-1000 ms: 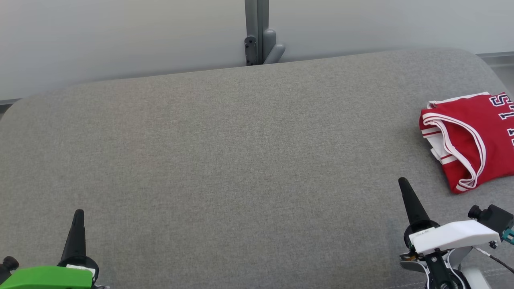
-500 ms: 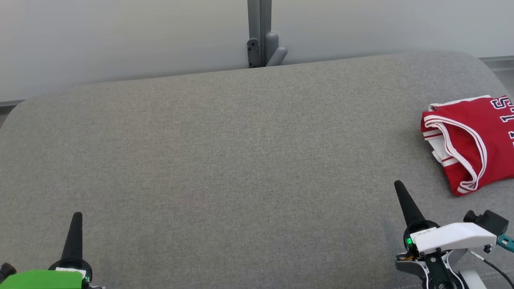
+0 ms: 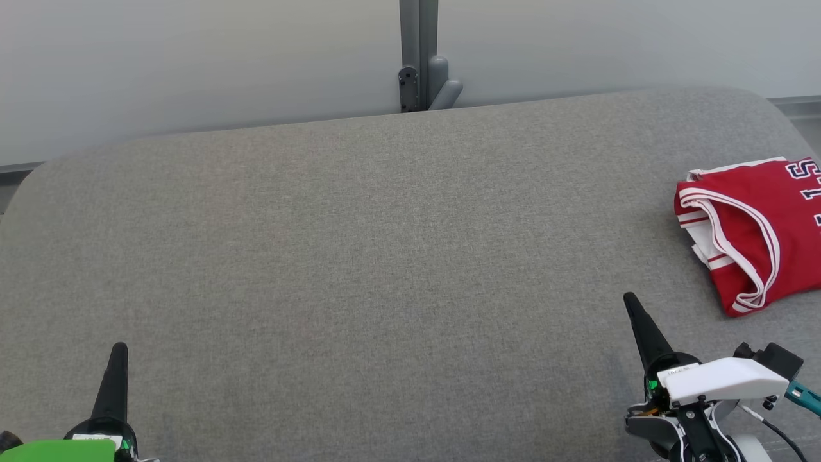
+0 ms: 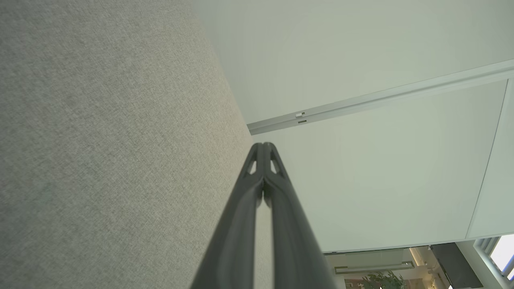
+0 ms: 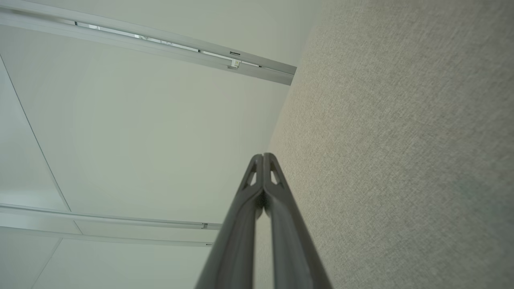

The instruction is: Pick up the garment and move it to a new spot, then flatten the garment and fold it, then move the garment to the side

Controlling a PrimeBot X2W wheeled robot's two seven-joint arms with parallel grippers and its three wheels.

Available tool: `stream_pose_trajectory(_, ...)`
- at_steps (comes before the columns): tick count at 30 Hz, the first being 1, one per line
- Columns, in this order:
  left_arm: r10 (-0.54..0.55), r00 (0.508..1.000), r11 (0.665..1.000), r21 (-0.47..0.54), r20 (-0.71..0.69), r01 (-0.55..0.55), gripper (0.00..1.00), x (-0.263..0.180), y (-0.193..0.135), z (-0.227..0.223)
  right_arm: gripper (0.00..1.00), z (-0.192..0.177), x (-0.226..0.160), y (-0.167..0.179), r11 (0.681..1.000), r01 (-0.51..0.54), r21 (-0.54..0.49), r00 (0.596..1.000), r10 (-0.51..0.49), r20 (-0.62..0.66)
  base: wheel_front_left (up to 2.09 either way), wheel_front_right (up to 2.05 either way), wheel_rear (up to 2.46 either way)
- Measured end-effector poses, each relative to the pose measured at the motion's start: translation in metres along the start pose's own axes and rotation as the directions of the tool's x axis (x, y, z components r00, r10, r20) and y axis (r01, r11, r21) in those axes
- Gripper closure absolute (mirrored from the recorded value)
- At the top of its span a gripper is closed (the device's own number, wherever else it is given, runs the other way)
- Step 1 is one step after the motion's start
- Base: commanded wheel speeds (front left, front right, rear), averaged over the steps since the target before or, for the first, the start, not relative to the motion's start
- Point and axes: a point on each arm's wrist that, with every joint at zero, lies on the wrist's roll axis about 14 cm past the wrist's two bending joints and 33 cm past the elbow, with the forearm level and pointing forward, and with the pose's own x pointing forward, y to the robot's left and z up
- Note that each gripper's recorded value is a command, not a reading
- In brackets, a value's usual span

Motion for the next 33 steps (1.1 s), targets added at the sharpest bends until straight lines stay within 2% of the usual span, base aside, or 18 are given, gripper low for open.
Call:
stream_pose_trajectory(15, -0.021, 1.000, 0.994, -0.110, 0.021, 0.023, 1.00, -0.004, -0.001, 0.006, 1.00, -0.005, 0.000, 0.000, 0.994, 0.002, 0.109, 1.000, -0.001, -0.007, 0.00, 0.00, 0.00)
stream_pose_trajectory(33, -0.050, 0.997, 0.967, -0.245, 0.055, 0.063, 1.00, -0.011, -0.003, 0.015, 1.00, -0.012, 0.001, 0.001, 0.970, 0.006, 0.242, 1.000, -0.001, -0.018, 0.00, 0.00, 0.00)
